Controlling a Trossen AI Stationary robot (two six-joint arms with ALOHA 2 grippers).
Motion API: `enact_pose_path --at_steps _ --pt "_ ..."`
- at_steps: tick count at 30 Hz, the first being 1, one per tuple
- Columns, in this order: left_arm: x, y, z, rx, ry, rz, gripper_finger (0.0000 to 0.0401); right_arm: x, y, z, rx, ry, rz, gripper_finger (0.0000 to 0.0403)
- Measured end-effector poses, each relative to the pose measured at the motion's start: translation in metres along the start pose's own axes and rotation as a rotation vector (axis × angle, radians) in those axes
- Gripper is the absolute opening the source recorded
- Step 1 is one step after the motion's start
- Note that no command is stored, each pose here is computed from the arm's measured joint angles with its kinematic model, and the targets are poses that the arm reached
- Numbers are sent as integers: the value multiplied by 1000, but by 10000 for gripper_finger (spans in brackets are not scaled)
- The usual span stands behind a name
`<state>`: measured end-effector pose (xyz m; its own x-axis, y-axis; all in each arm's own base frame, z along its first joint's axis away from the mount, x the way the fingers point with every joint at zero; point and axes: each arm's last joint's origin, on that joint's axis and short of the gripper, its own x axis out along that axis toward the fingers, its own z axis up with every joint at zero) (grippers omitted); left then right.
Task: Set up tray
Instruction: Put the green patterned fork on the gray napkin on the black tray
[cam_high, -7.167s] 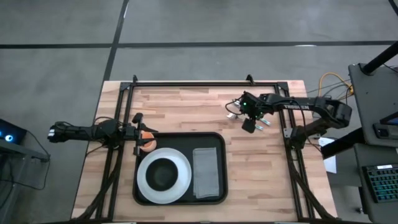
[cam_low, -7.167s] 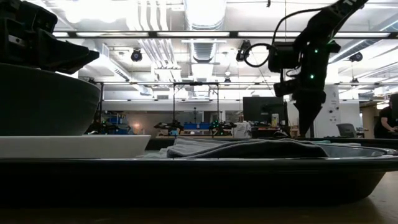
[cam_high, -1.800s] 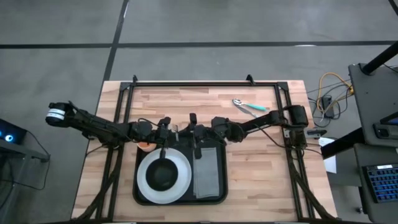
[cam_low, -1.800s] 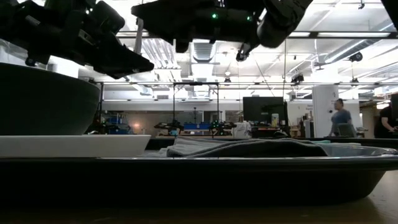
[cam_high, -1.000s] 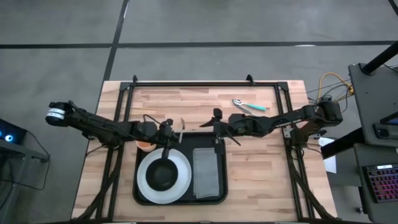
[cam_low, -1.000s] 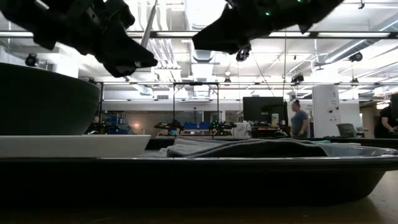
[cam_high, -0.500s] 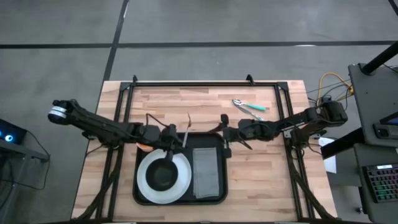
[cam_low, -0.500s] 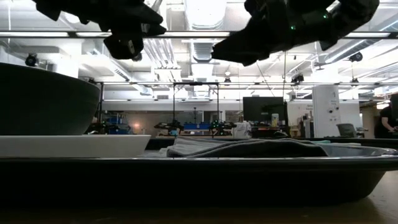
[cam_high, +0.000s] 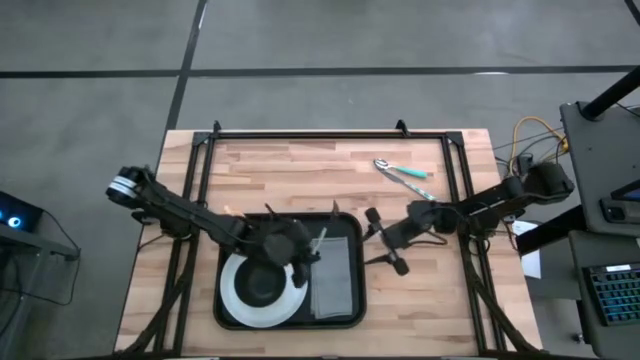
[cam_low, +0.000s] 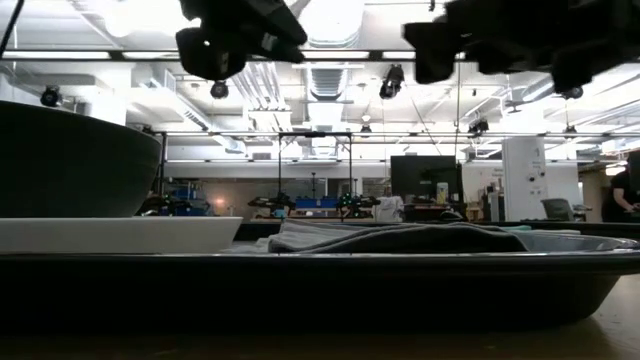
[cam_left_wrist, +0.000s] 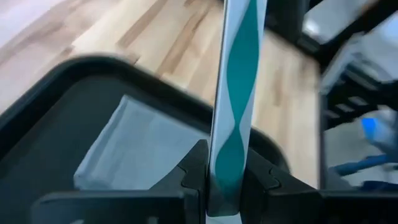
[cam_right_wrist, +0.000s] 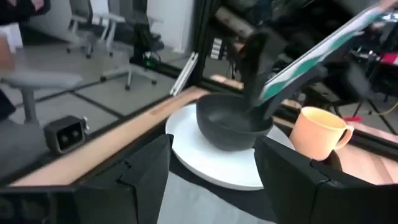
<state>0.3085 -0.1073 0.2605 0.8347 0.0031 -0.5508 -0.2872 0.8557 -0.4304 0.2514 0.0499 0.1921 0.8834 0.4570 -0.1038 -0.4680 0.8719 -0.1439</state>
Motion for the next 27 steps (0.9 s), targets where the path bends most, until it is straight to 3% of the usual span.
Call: enact_pose_path --at_steps 5,15,19,27 --pt "18 -17 -2 -110 54 100 33 -26 18 -12 -18 13 6 221" --pt "58 -33 -11 -422 123 168 33 -57 42 -22 -83 6 -73 221" --pt "70 -49 -11 -497 132 169 33 -61 42 -20 -82 -18 -77 221" --pt "78 -79 -13 -562 215 351 33 -66 47 -30 -83 24 -50 221"
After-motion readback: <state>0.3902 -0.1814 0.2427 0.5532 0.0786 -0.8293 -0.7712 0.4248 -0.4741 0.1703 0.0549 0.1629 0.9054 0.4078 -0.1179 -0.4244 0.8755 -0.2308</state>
